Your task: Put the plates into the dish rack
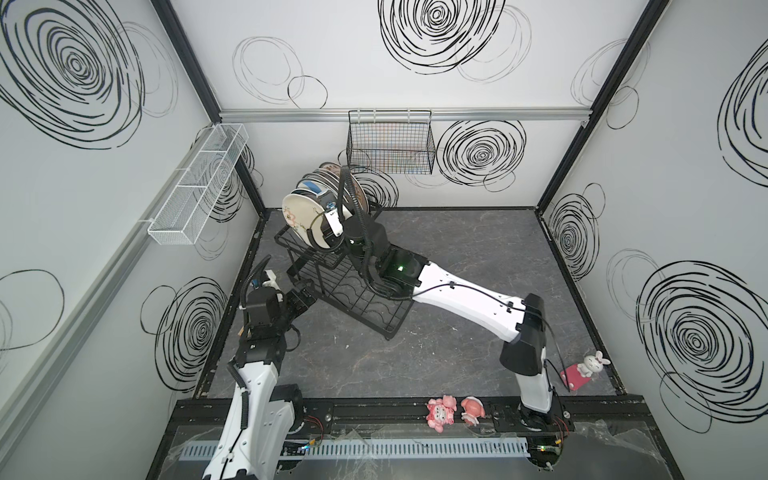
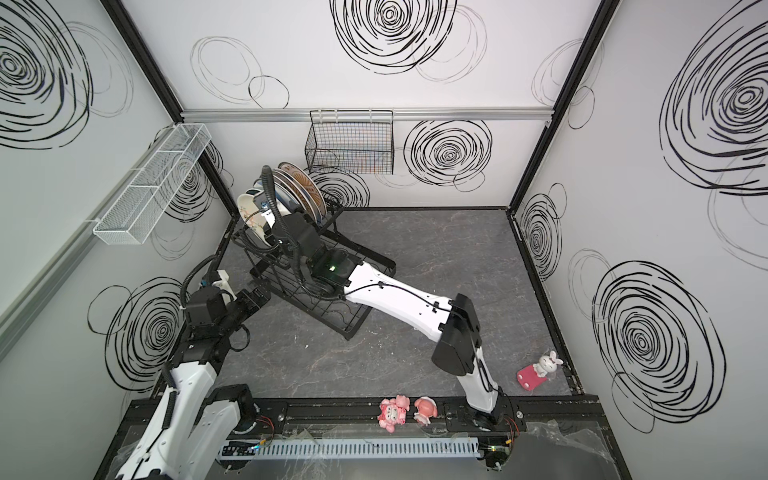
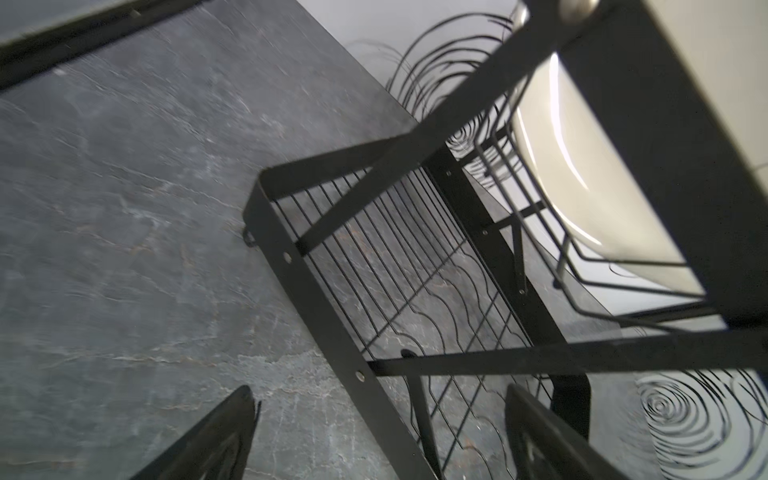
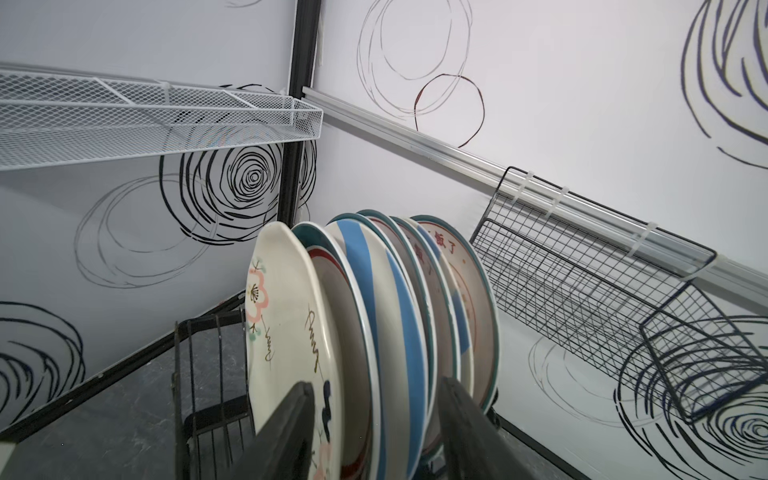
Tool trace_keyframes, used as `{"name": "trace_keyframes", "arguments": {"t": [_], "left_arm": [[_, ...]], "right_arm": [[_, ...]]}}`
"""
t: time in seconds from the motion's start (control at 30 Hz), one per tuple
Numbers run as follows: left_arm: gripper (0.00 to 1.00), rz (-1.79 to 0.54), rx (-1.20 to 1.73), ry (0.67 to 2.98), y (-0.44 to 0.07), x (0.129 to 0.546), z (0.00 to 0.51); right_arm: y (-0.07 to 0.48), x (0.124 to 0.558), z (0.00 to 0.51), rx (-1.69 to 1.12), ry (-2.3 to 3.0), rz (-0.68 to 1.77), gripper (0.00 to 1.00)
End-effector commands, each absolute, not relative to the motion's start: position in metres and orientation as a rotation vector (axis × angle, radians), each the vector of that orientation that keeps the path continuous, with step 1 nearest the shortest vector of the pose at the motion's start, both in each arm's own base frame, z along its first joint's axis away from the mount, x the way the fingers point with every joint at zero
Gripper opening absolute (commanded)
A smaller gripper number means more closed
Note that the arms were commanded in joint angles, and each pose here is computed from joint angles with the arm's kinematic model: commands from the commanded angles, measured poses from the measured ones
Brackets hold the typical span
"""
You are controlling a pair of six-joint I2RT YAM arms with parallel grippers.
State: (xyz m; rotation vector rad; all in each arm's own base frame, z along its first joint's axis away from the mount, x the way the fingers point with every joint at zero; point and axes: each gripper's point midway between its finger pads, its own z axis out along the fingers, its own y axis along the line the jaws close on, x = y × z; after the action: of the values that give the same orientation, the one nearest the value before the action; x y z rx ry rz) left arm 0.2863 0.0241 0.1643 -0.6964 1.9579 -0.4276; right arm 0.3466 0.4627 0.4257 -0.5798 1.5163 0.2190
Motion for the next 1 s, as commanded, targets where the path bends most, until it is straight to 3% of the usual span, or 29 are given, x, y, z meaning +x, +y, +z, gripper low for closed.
{"name": "trace_keyframes", "arguments": {"t": [0.0, 0.13, 0.27, 0.43, 0.97], "left_arm": [[0.96, -0.221, -0.766, 1.867, 0.058, 0.281, 0.181], [0.96, -0.217, -0.781, 1.835, 0.06, 0.276, 0.183], [0.96, -0.237, -0.791, 1.827, 0.057, 0.271, 0.177], [0.96, -0.307, -0.774, 1.827, 0.048, 0.272, 0.169], [0.96, -0.336, -0.736, 1.865, 0.04, 0.272, 0.149]], "right_arm": [[0.416, 0.312, 0.463, -0.559, 1.497, 0.365, 0.64], [0.337, 0.31, 0.412, -0.475, 1.661, 0.401, 0.76], [0.267, 0.309, 0.334, -0.365, 1.902, 0.451, 0.81], [0.221, 0.314, 0.23, -0.24, 2.16, 0.392, 0.84], [0.246, 0.363, 0.102, -0.161, 2.438, 0.457, 0.83]]}}
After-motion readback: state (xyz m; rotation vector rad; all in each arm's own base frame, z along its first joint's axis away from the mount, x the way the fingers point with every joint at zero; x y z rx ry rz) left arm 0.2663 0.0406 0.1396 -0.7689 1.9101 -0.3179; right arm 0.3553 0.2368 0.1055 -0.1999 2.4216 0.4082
